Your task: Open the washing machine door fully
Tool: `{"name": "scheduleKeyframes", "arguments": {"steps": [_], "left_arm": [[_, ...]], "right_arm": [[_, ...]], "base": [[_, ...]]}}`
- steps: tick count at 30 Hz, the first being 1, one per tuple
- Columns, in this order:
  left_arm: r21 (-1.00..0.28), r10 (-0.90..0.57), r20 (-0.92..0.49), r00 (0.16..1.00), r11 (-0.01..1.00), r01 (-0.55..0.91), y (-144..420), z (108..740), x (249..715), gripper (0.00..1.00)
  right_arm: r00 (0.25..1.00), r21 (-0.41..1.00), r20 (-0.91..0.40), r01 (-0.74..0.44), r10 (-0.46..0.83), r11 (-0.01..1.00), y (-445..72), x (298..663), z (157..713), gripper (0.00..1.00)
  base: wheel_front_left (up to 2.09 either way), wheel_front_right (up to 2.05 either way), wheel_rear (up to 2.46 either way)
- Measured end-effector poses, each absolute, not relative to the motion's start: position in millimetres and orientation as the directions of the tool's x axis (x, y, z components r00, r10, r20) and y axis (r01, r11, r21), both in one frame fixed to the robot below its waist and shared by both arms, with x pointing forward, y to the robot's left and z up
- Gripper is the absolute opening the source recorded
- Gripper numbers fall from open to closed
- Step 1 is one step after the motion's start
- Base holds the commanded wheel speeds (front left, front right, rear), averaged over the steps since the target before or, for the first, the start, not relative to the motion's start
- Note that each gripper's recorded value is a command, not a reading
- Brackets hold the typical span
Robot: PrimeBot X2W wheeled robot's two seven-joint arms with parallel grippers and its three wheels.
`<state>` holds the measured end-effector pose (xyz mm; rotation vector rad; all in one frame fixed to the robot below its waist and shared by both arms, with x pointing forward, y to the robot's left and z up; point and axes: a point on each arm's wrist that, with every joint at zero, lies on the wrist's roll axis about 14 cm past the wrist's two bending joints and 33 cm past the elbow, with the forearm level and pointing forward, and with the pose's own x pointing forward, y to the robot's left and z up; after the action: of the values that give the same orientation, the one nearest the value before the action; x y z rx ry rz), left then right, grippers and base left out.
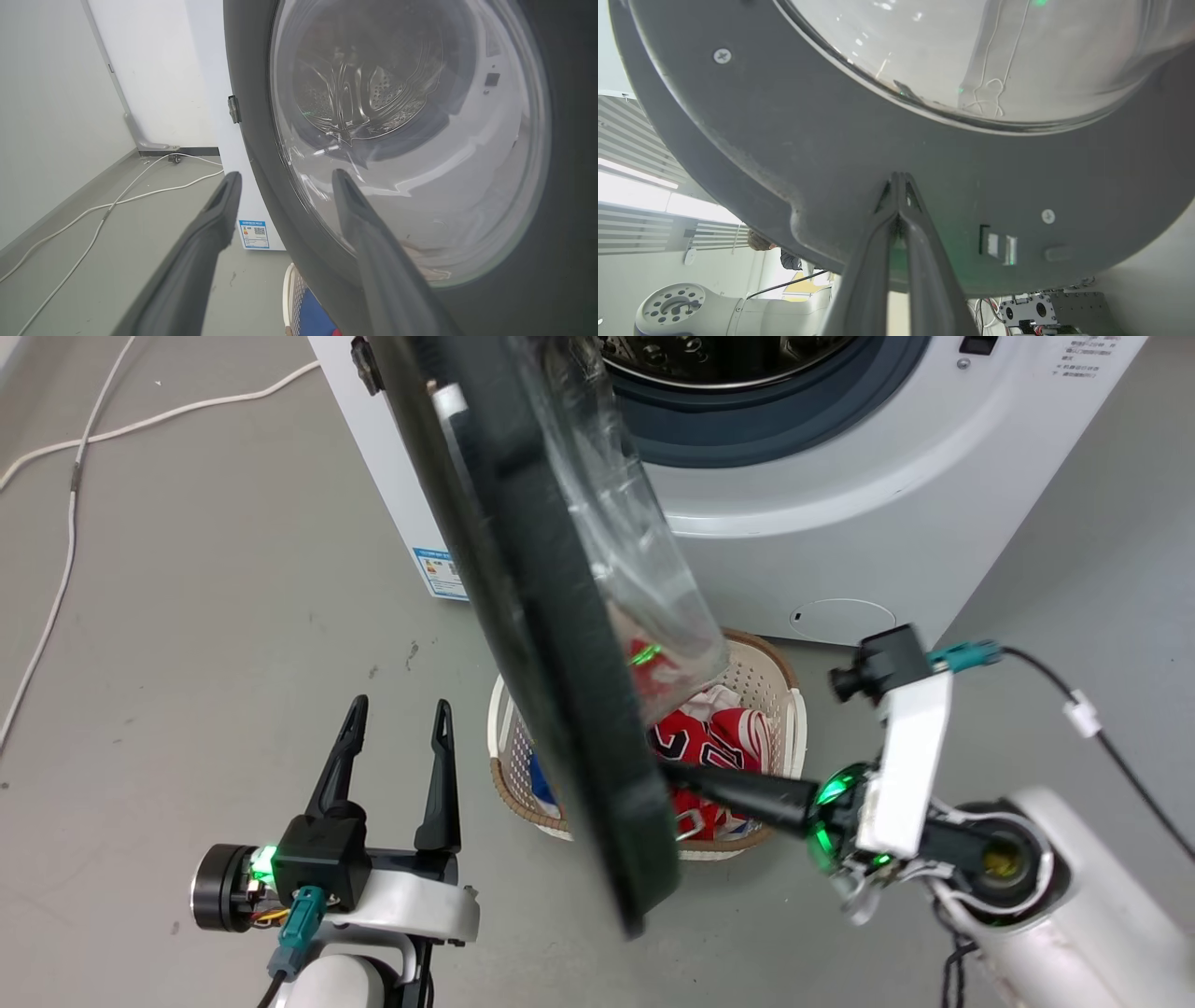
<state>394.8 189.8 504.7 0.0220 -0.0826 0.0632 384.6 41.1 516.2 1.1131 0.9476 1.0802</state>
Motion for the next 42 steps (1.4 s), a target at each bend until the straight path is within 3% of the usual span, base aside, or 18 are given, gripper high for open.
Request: {"name": "scheduleKeyframes", "arguments": {"steps": [9,17,20,27,28,30,31,37,42], "left_arm": [[0.029,0.068,0.086,0.994,0.997,-0.070,193.2,506.0,392.5,1.00],[0.028,0.074,0.089,0.993,0.997,-0.077,194.5,508.2,382.0,1.00],[0.027,0.074,0.091,0.993,0.997,-0.077,193.9,509.2,376.9,1.00],[0.025,0.073,0.103,0.992,0.997,-0.076,193.0,513.5,365.1,1.00],[0.024,0.072,0.105,0.992,0.997,-0.075,192.8,514.1,363.5,1.00],[0.024,0.070,0.111,0.991,0.997,-0.073,192.3,516.1,360.5,1.00],[0.023,0.069,0.113,0.991,0.997,-0.072,191.9,516.7,358.7,1.00],[0.026,0.066,0.125,0.990,0.997,-0.070,192.1,519.9,347.5,1.00],[0.025,0.062,0.128,0.990,0.997,-0.066,191.0,520.5,341.3,1.00]], "right_arm": [[0.142,0.989,-0.013,-0.146,0.990,0.034,74.2,354.4,516.3,0.00],[0.185,0.995,0.004,-0.102,0.983,0.015,76.6,340.3,515.8,0.00],[0.242,0.995,0.009,-0.098,0.970,0.015,68.9,339.7,517.2,0.00],[0.536,0.988,0.046,-0.151,0.843,0.042,23.2,366.7,532.3,0.00],[0.585,0.985,0.058,-0.164,0.809,0.049,14.0,372.2,536.3,0.03],[0.659,0.982,0.083,-0.180,0.747,0.049,-3.2,378.3,544.0,0.37],[0.702,0.981,0.095,-0.185,0.706,0.052,-14.1,382.1,547.0,1.00],[0.890,0.964,0.168,-0.237,0.423,0.118,-80.0,395.4,566.9,1.00],[0.951,0.862,0.256,-0.306,0.175,0.403,-131.2,393.0,582.2,1.00]], "base": [[0.00,0.00,0.00],[0.00,0.00,0.00],[0.00,0.00,0.00],[0.00,0.00,0.00],[0.00,0.00,0.00],[0.00,0.00,0.00],[0.00,0.00,0.00],[0.00,0.00,0.00],[0.00,0.00,0.00]]}}
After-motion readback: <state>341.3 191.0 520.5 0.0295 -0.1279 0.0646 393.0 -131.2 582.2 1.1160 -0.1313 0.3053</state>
